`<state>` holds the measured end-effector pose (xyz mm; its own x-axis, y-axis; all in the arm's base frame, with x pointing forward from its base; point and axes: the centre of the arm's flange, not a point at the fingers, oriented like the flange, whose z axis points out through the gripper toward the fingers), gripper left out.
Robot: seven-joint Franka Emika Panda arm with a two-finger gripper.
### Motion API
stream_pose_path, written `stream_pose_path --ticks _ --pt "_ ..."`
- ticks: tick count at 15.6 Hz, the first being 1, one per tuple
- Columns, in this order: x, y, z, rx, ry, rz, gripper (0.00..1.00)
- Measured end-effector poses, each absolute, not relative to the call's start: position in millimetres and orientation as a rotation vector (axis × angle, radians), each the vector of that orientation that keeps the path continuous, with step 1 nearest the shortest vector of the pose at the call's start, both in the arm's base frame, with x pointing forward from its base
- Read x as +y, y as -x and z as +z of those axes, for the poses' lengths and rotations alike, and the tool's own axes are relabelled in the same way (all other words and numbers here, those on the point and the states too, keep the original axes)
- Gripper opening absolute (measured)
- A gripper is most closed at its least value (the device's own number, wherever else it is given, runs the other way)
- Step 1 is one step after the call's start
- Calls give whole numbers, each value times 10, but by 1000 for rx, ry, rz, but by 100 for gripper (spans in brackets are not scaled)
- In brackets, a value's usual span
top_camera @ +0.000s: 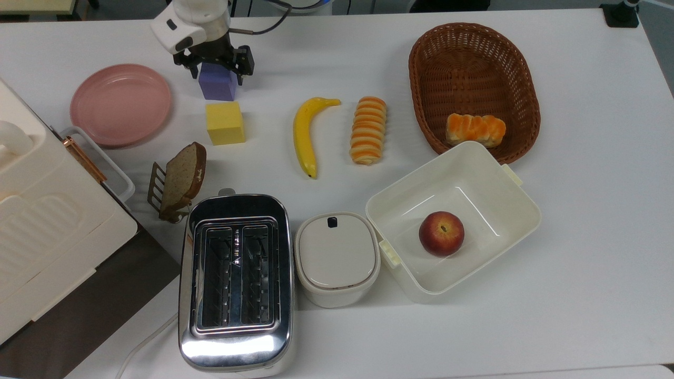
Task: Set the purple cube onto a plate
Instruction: 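Carry the held purple cube over the pink plate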
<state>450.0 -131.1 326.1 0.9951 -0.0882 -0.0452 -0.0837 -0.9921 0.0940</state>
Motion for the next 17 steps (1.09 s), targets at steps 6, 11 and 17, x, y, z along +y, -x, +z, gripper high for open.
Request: stream_pose_path --ticks 6,11,17 --pt "-1340 -4512 3247 -142 -3045 -76 59" --pt "-1438 -4520 3403 -255 -3033 -21 59" --pt "-2060 -4341 3999 -476 -2997 96 59"
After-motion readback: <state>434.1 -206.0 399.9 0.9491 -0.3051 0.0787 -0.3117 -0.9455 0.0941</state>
